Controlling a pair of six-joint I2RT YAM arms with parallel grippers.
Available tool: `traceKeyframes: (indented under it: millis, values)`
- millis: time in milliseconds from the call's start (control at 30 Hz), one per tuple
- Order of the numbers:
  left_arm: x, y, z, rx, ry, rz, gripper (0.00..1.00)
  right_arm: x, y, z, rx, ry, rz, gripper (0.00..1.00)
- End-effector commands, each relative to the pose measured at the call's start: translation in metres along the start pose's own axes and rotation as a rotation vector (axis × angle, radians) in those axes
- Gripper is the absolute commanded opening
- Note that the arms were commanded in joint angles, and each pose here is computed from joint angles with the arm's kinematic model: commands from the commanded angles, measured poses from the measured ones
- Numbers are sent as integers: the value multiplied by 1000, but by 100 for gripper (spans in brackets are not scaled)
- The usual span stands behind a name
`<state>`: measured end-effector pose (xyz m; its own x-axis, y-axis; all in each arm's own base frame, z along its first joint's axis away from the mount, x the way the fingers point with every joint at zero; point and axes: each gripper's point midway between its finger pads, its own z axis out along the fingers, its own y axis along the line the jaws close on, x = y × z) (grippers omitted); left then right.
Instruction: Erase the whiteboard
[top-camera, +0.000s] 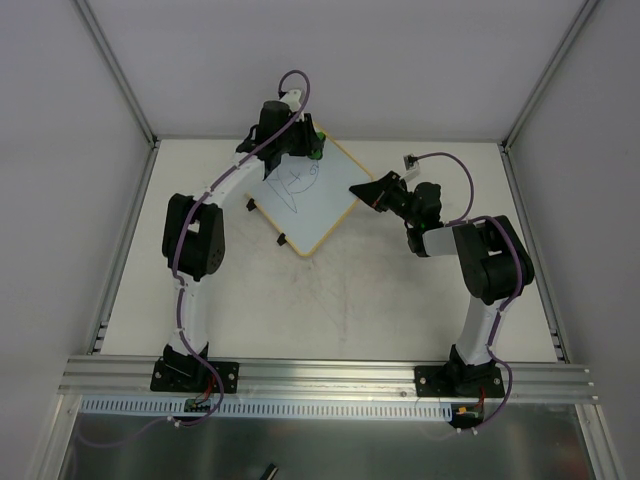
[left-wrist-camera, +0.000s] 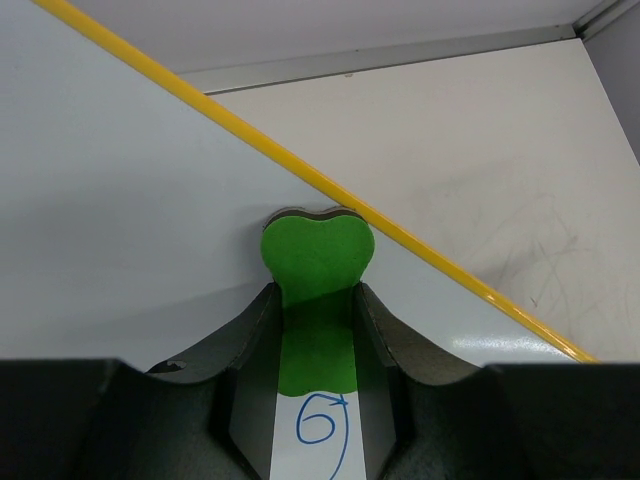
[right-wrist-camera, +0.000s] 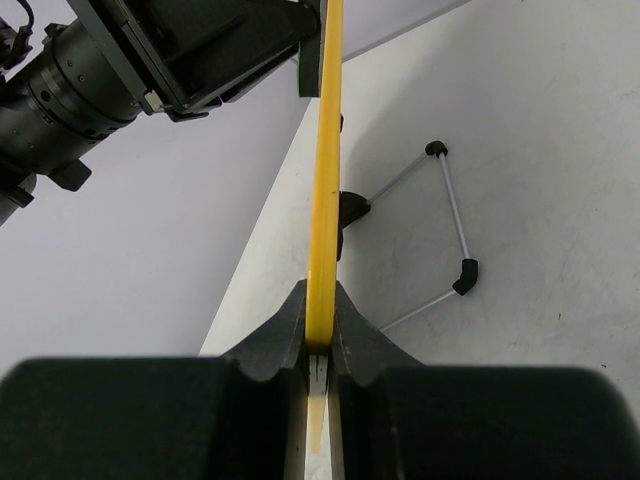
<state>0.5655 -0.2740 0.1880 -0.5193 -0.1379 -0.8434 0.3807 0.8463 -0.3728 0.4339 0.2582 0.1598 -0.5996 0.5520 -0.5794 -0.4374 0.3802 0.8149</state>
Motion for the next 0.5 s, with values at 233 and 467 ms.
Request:
traceKeyframes:
  millis: [233,467]
  values:
    - [51,80,-12,-128,124,-249,0,3,39,6,-147,25,-107,0]
    - [75,135,-42,-250,145,-401,0,2,39,5,-148,25,-106,0]
